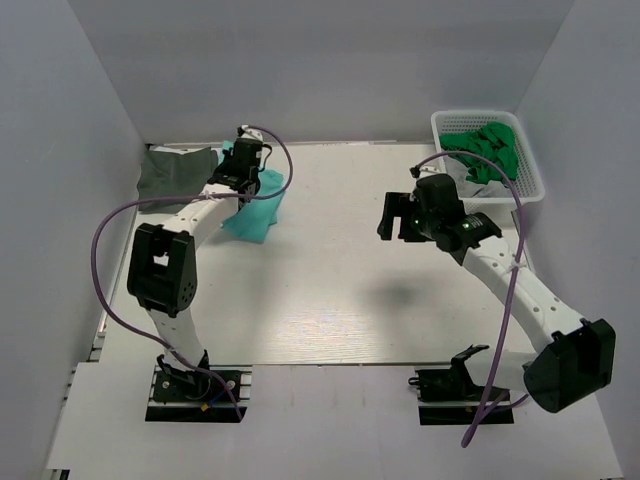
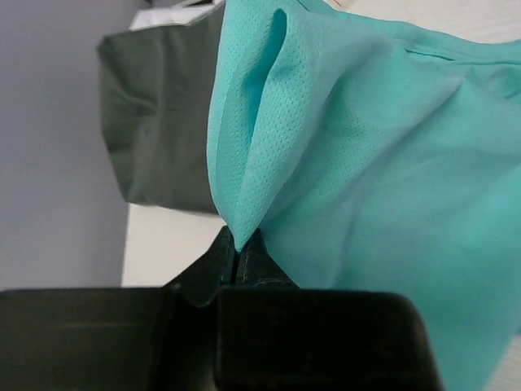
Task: Fold and stack the t-shirts
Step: Put the neatly folded tshirt into the corner of the board with the left arm
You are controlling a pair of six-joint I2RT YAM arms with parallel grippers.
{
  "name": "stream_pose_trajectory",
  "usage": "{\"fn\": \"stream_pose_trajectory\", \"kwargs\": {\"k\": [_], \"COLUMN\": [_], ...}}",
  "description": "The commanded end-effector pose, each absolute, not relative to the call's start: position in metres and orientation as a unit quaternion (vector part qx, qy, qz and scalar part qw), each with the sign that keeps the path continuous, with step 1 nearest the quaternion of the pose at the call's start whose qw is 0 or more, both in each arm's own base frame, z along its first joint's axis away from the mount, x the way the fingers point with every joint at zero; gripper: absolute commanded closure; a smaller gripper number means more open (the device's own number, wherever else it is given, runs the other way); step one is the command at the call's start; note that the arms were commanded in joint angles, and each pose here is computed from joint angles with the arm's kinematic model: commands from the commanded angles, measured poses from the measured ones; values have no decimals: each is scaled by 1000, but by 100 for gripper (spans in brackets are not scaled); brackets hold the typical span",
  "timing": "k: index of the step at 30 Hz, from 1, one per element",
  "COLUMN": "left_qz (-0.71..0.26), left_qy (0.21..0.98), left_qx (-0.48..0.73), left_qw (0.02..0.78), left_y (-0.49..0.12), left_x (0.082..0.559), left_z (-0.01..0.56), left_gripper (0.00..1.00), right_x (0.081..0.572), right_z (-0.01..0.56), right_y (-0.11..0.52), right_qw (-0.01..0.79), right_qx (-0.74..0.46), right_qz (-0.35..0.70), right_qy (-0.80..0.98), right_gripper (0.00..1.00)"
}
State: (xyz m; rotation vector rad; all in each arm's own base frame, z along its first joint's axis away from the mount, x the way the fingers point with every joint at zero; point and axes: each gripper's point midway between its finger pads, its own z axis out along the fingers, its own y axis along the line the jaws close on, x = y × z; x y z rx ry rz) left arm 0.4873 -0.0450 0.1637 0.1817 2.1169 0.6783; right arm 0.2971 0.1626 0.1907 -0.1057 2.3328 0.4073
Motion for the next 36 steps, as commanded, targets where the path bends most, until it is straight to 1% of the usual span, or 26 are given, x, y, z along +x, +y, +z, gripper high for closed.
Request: {"fn": "stream_pose_trajectory", "kwargs": {"k": [1, 3, 5, 6, 7, 10, 13, 15, 19, 21, 25, 26, 29, 31, 35, 36], "left_qz": [296, 302, 300, 297, 298, 296, 298, 291, 264, 269, 272, 271, 277, 280, 284, 291], "left_qy": [817, 813, 811, 806, 809, 804, 794, 796, 795, 786, 787, 782, 782, 782, 782, 785], "left_qx": [62, 64, 66, 64, 66, 61, 49, 51, 68, 63, 52, 48, 41, 37, 11, 4], "left_qw": [491, 494, 498, 507, 503, 512, 527, 529, 542, 552, 552, 559, 556, 555, 555, 547], "left_y": [-24, -16, -11, -7, -7, 2, 13, 19, 12, 14, 24, 24, 31, 37, 56, 66], "left_x": [507, 511, 517, 522, 523, 534, 542, 544, 549, 548, 548, 547, 546, 546, 554, 559], "left_z": [218, 224, 227, 238, 233, 242, 259, 264, 273, 289, 292, 301, 301, 301, 305, 298], "left_gripper": [100, 100, 100, 100, 100, 100, 100, 100, 100, 100, 100, 100, 100, 100, 100, 100], "right_x": [312, 315, 318, 321, 323, 329, 336, 339, 345, 347, 350, 351, 354, 352, 354, 355], "right_z": [198, 205, 199, 204, 198, 199, 200, 195, 194, 195, 194, 195, 195, 197, 199, 201], "right_y": [165, 168, 171, 172, 175, 180, 186, 188, 193, 194, 199, 200, 200, 207, 211, 212], "right_qw": [379, 384, 375, 380, 372, 367, 364, 357, 349, 349, 347, 348, 348, 343, 345, 348], "right_qx": [-50, -50, -52, -52, -59, -56, -58, -61, -67, -69, -76, -76, -74, -84, -86, -88], "right_qz": [147, 151, 152, 155, 156, 159, 164, 163, 164, 166, 169, 170, 169, 187, 198, 198], "right_qy": [912, 909, 913, 910, 913, 915, 915, 918, 920, 920, 919, 919, 919, 917, 913, 912], "right_gripper": [10, 10, 10, 10, 10, 10, 10, 10, 10, 10, 10, 10, 10, 10, 10, 10]}}
